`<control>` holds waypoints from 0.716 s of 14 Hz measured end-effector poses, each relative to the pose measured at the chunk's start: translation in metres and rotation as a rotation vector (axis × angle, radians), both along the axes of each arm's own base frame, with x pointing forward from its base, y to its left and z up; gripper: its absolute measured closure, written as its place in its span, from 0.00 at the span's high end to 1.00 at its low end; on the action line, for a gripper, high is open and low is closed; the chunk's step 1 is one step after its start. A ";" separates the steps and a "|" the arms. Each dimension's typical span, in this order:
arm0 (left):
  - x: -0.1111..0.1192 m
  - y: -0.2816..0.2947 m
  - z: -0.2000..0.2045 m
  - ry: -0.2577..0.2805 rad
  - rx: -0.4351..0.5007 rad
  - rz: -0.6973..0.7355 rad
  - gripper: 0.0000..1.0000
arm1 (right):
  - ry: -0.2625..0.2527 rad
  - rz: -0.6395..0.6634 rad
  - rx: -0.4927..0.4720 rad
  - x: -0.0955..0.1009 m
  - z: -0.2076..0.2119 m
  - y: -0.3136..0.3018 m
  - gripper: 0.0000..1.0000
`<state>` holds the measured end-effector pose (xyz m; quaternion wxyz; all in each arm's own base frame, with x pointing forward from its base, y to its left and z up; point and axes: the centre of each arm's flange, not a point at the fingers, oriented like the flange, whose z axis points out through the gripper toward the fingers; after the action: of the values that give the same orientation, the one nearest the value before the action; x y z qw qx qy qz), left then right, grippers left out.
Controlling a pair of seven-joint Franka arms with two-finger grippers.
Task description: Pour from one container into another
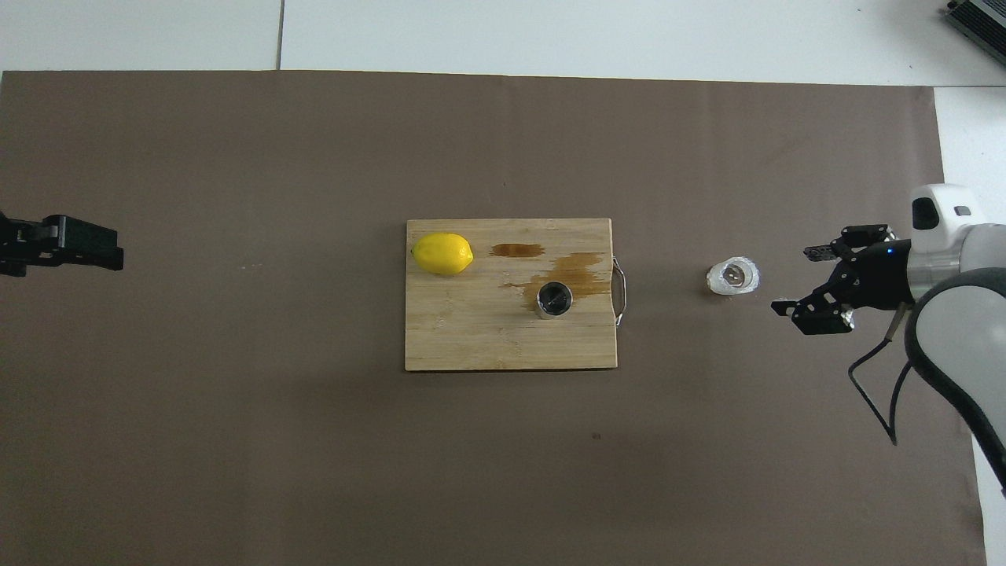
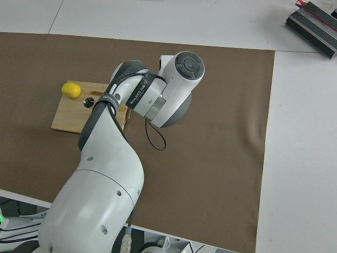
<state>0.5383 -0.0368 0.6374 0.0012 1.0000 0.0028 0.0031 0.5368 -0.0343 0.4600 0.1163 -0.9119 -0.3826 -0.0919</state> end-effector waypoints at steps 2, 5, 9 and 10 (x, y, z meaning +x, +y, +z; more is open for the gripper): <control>0.000 0.000 0.000 0.000 0.000 0.000 1.00 | 0.080 -0.138 -0.069 -0.001 0.025 0.000 1.00; 0.000 0.000 0.000 0.000 0.000 0.000 1.00 | 0.167 -0.341 -0.134 -0.003 0.051 -0.005 1.00; 0.000 0.000 0.000 0.000 0.000 0.000 1.00 | 0.290 -0.623 -0.188 -0.010 0.086 -0.002 1.00; 0.000 0.000 0.000 0.000 0.000 0.000 1.00 | 0.323 -0.720 -0.189 -0.012 0.095 -0.001 1.00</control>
<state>0.5383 -0.0368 0.6374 0.0012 1.0000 0.0028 0.0031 0.5248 -0.0351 0.5548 0.0510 -0.9970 -0.0224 0.0532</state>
